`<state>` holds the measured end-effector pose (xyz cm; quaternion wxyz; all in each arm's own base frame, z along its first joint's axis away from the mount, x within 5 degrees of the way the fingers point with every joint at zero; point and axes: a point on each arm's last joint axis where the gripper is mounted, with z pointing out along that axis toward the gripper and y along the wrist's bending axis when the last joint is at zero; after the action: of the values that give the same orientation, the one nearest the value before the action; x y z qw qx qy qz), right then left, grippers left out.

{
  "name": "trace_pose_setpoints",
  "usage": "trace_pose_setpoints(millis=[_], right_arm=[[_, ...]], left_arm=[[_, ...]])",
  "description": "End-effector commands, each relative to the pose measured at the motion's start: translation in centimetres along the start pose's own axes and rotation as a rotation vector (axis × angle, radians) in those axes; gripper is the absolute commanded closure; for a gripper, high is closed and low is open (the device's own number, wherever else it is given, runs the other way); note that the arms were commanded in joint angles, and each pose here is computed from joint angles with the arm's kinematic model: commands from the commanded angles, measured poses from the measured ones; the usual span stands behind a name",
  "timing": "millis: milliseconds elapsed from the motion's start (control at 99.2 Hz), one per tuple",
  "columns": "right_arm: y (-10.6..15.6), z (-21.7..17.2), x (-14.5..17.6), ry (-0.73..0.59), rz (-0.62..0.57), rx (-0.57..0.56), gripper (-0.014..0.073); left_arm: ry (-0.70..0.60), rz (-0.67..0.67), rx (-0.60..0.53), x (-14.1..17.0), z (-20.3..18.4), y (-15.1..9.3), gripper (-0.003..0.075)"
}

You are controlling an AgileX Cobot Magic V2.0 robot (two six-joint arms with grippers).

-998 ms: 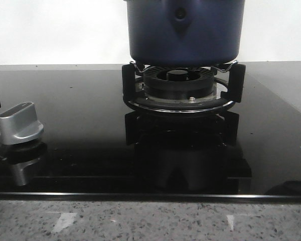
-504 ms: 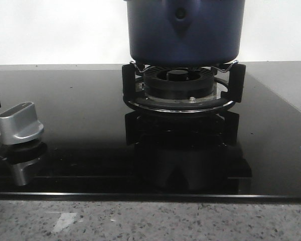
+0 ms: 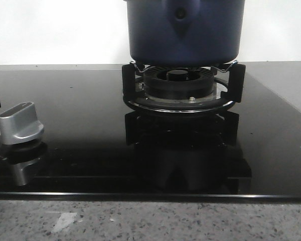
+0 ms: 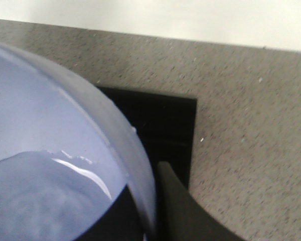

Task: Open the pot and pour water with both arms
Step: 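Lift the bowl with the right gripper and carry it over the pot, then tilt the bowl with the right gripper to pour water into the pot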

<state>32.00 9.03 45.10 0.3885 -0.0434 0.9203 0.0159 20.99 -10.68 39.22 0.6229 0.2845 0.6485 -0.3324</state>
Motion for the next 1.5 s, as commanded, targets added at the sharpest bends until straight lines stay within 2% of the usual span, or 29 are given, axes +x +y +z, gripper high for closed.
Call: trace_pose_setpoints(millis=[0,202,524,927,1209,1491], right_arm=[[-0.2,-2.5,-1.7,-0.192,-0.029,0.051,0.0639],[1.1,-3.0,-2.2,-0.289,-0.155,0.141,0.0639],[2.3,-2.4,-1.6,-0.323,-0.278,0.294,0.0639],[3.6,-1.4,-1.0,-0.406,-0.358,0.415,0.0639],[3.4,-1.9,-1.5,-0.463,-0.399,0.471,0.0639],[3.3,-2.3,-2.1,-0.539,-0.388,0.508,0.0639]], left_arm=[[-0.096,-0.035,0.022,-2.0,-0.5,-0.8,0.0468],[-0.096,-0.035,0.019,-2.0,-0.5,-0.8,0.0468],[-0.096,-0.035,0.019,-2.0,-0.5,-0.8,0.0468],[-0.096,-0.035,0.019,-2.0,-0.5,-0.8,0.0468],[-0.096,-0.035,0.019,-2.0,-0.5,-0.8,0.0468],[-0.096,-0.035,0.019,-2.0,-0.5,-0.8,0.0468]])
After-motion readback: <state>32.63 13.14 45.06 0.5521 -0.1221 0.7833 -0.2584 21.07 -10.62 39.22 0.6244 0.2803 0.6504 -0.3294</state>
